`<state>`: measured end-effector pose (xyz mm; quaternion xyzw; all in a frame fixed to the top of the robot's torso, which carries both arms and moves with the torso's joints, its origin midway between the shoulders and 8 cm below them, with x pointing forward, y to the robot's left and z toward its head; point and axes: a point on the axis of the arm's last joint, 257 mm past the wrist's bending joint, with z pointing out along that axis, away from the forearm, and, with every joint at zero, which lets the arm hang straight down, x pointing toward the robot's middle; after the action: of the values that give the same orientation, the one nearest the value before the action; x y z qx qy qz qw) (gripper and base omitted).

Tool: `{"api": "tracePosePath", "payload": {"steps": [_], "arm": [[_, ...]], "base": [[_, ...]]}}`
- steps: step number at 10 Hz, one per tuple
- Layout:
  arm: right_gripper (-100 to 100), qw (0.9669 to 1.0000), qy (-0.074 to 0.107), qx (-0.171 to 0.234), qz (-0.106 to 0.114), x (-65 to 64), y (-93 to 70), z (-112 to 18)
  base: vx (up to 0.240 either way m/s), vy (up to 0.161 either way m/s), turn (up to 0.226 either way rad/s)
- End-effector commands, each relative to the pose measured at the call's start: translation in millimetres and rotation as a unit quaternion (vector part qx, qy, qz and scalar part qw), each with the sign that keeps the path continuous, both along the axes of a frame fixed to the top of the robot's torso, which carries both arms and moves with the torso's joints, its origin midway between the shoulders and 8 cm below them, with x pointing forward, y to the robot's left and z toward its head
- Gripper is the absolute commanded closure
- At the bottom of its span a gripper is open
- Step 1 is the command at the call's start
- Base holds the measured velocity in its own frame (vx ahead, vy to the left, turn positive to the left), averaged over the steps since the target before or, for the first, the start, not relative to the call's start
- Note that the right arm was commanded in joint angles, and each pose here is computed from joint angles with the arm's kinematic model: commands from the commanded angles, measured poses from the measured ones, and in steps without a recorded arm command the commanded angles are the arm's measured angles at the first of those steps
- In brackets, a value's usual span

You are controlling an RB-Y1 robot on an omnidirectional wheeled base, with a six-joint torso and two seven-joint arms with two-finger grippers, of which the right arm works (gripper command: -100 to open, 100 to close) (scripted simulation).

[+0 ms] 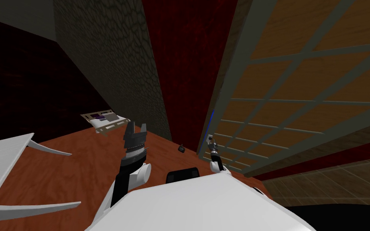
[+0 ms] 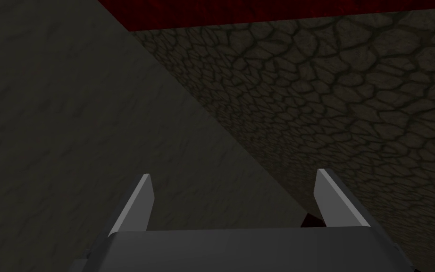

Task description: Pull the door open

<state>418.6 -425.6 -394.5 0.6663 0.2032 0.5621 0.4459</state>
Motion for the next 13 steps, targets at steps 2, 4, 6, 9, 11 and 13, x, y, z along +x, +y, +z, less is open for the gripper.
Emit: {"api": "tracePosePath", "payload": {"steps": [2,4,6,9,11,13], "arm": [[-100,0.9989,-0.017,0.043,-0.004,1.3,1.8,0.0],[-100,0.9971,-0.028,0.071,-0.007,2.2,3.1,-0.1],[-100,0.9944,-0.039,0.098,-0.01,3.1,4.5,-0.2],[-100,0.9865,-0.061,0.151,-0.016,4.8,7.3,-0.7],[-100,0.9812,-0.072,0.178,-0.019,5.7,8.7,-0.9],[-100,0.9706,-0.091,0.222,-0.025,7.2,11.6,-1.6]], "base": [[-0.044,-0.006,0.028],[-0.068,-0.007,0.046],[-0.047,-0.009,0.028],[-0.061,-0.006,0.043],[-0.048,-0.006,0.03],[-0.062,-0.011,0.05]]}}
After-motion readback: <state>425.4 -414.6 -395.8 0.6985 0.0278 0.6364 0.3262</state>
